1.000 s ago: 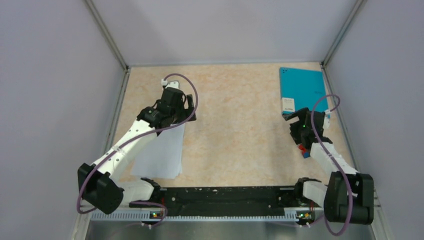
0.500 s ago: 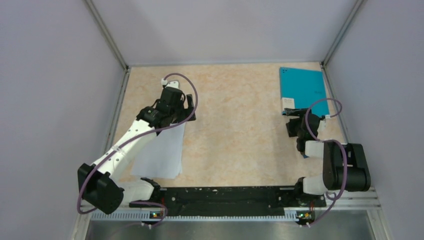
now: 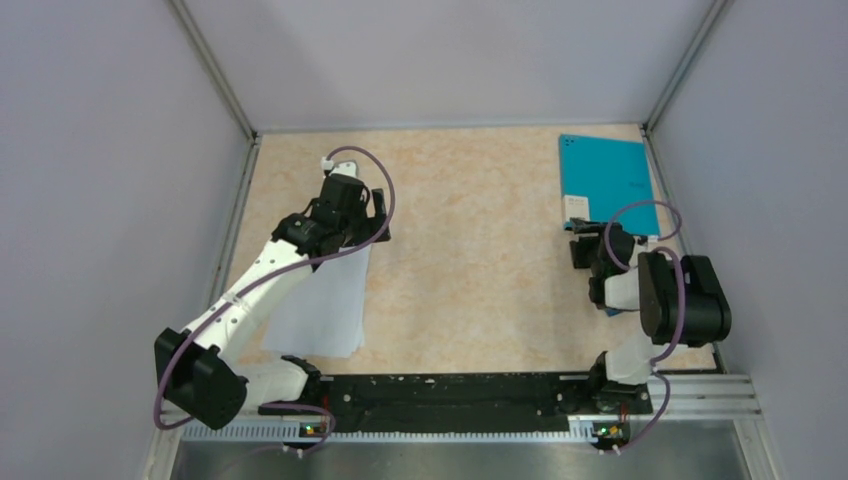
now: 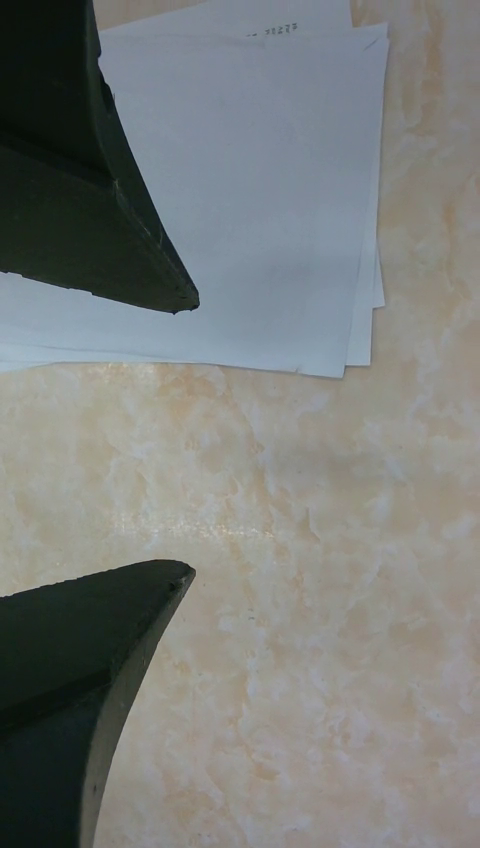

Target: Put the files into the folder

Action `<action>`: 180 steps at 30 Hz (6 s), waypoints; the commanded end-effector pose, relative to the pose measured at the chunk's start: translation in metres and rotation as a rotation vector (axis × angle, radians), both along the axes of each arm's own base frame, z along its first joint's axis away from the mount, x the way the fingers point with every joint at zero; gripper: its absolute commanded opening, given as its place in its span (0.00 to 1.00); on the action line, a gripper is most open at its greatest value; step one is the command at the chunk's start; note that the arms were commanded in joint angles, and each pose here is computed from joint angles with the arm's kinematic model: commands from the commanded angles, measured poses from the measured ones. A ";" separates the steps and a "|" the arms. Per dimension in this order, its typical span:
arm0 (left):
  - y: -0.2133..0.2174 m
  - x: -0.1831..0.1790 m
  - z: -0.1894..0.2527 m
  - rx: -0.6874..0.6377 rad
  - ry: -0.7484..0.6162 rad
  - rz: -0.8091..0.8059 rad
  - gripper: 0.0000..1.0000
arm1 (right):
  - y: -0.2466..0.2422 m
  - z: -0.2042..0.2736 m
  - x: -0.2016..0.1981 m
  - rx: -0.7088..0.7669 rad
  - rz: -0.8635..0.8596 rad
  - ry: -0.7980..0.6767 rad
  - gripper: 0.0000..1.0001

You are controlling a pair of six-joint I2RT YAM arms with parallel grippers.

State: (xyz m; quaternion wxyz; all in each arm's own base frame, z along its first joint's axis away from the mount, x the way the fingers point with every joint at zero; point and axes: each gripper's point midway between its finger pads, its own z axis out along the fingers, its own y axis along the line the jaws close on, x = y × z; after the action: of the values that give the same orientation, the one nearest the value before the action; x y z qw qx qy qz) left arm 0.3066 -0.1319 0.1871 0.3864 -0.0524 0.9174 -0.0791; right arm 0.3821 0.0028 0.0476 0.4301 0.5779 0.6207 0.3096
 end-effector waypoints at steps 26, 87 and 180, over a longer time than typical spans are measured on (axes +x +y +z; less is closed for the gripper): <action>0.008 0.009 0.010 0.024 -0.037 0.020 0.99 | -0.016 0.015 0.046 0.103 -0.053 -0.188 0.49; 0.076 0.056 -0.009 -0.119 0.144 0.421 0.99 | 0.319 0.044 -0.162 -1.908 0.631 0.068 0.64; 0.166 -0.016 -0.155 -0.200 0.468 0.835 0.97 | 0.267 -0.001 -0.050 -0.906 1.044 0.436 0.15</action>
State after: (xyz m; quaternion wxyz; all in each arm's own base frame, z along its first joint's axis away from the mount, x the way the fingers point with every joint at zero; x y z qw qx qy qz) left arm 0.2978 0.0202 0.0251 0.1493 -0.4675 0.8710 -0.0208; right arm 0.3371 0.2439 0.0296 0.2760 0.0472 0.9597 0.0221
